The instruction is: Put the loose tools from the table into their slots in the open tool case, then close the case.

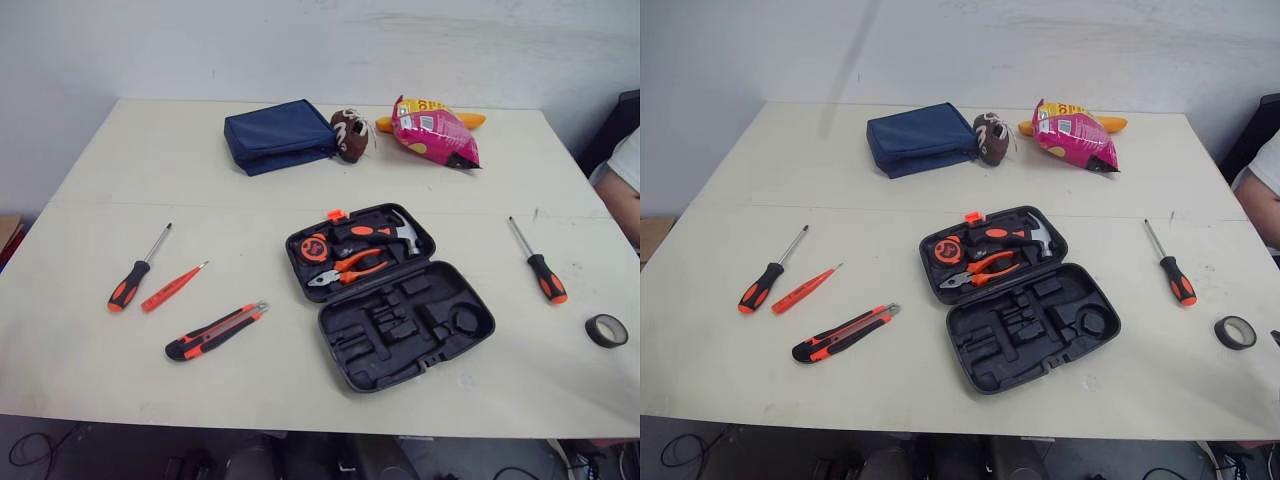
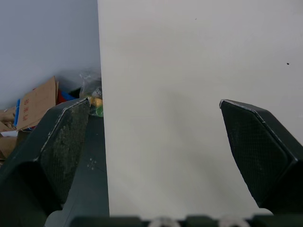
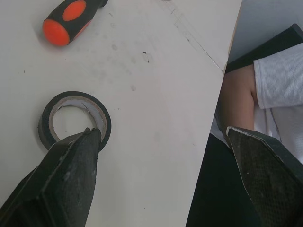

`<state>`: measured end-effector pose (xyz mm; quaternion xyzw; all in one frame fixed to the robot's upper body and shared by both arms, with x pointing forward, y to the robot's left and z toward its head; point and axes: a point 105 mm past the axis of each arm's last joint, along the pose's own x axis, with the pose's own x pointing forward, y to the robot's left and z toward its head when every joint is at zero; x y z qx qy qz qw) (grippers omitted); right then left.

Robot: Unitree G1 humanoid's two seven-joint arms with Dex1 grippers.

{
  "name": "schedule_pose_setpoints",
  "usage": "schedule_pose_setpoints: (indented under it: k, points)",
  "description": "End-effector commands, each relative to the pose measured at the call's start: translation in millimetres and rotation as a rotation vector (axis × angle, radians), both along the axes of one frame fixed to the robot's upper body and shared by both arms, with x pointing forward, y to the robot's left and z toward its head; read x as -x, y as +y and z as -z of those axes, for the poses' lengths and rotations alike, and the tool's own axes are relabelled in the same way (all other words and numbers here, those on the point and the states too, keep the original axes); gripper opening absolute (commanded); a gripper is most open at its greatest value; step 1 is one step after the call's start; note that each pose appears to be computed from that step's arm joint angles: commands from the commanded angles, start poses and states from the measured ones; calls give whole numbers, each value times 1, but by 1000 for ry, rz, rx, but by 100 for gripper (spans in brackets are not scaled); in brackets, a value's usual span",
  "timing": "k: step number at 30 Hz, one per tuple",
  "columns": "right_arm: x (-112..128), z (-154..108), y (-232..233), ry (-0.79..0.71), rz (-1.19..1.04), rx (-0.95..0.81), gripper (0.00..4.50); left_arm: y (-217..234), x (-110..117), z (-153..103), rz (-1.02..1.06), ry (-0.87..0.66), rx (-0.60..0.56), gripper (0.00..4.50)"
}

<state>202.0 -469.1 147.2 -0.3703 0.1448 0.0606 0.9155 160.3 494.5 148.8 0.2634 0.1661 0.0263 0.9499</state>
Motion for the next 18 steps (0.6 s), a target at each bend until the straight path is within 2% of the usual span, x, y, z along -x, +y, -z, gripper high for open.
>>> schedule_pose_setpoints:
  k: [1,5,8,13,15,16,18]
  points:
    - [-6,-8,4,-39,-24,-15,450,-8,-7,-16,50,-71,-15,446]
    - [-19,-7,15,-55,-74,-70,450,-30,-18,-27,158,-122,78,446]
    - [-43,-15,42,-73,-205,-140,450,-65,-33,-31,302,-104,128,446]
    - [-81,-29,99,-52,-431,-193,450,-143,-53,-25,560,1,168,446]
    - [-89,-29,112,-31,-470,-198,450,-163,-56,-22,601,40,177,446]
    - [-92,-27,116,-3,-484,-189,450,-177,-60,-21,629,48,142,446]
    - [-109,-23,132,42,-516,-183,450,-227,-71,-17,746,64,138,446]
